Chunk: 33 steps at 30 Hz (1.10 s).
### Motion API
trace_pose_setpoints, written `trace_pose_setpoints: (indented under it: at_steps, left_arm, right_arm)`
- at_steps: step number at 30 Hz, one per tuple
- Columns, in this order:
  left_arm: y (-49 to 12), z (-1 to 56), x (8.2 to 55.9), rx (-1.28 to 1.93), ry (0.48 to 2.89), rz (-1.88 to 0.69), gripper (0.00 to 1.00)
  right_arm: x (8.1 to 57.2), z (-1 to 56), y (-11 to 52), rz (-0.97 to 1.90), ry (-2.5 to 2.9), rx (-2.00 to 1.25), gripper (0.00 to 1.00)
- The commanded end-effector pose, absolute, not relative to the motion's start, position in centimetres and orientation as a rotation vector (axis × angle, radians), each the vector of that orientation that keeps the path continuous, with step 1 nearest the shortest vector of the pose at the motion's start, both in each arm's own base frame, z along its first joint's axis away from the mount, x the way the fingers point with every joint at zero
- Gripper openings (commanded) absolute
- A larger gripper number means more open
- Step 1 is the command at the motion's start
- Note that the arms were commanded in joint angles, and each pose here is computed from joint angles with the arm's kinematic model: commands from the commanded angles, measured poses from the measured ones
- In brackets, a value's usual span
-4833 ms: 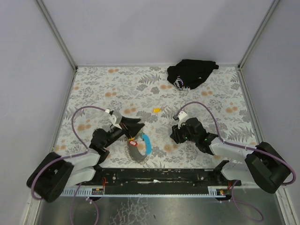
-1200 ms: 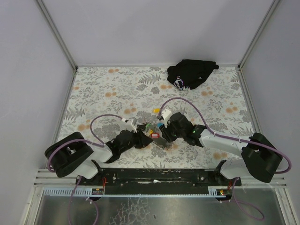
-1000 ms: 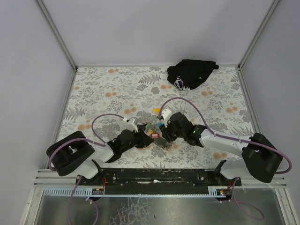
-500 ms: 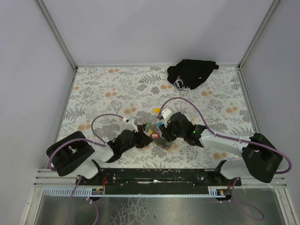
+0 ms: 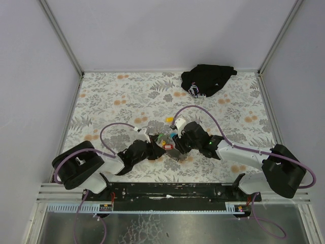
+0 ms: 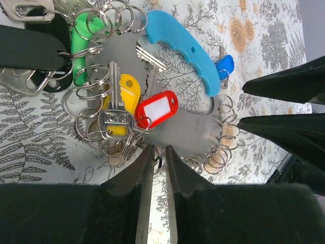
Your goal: Put the keys on the keyring
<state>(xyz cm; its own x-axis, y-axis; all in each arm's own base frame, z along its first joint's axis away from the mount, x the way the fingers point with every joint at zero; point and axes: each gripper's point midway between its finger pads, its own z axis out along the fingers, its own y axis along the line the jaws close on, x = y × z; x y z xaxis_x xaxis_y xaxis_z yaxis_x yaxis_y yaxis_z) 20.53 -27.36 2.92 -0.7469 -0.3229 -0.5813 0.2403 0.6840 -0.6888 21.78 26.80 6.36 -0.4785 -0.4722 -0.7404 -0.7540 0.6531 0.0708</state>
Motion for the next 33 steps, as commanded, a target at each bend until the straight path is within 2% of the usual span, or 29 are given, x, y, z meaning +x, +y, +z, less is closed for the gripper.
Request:
trace_pose_setpoints:
  at_steps: [1, 6, 10, 21, 27, 31, 33]
  left_arm:
    - [-27.7, 2.8, 21.0, -0.047, 2.184, -1.001, 0.13]
    - [-27.6, 3.0, 21.1, -0.044, 2.176, -0.992, 0.09]
    - [-27.3, 3.3, 21.3, -0.023, 2.168, -0.964, 0.0]
    - [-27.8, 7.9, 21.7, 0.269, 2.061, -0.893, 0.0]
    - [-27.5, 10.2, 21.5, 0.472, 1.935, -0.843, 0.0]
    - [-27.2, 12.9, 22.1, 0.518, 1.795, -0.812, 0.0]
    - [-27.3, 14.4, 22.2, 0.549, 1.719, -0.813, 0.0]
  right_arm:
    - [21.9, 7.2, 27.7, 0.546, 2.123, -0.941, 0.43]
    - [21.9, 7.2, 27.7, 0.546, 2.122, -0.943, 0.42]
    - [21.9, 7.3, 27.7, 0.55, 2.121, -0.943, 0.42]
    - [21.6, 10.3, 28.9, 0.645, 1.991, -0.961, 0.44]
    - [21.7, 14.3, 29.0, 0.698, 1.783, -0.915, 0.55]
    - [22.4, 16.7, 28.2, 0.683, 1.677, -0.841, 0.7]
    - [22.9, 17.3, 28.0, 0.672, 1.664, -0.815, 0.72]
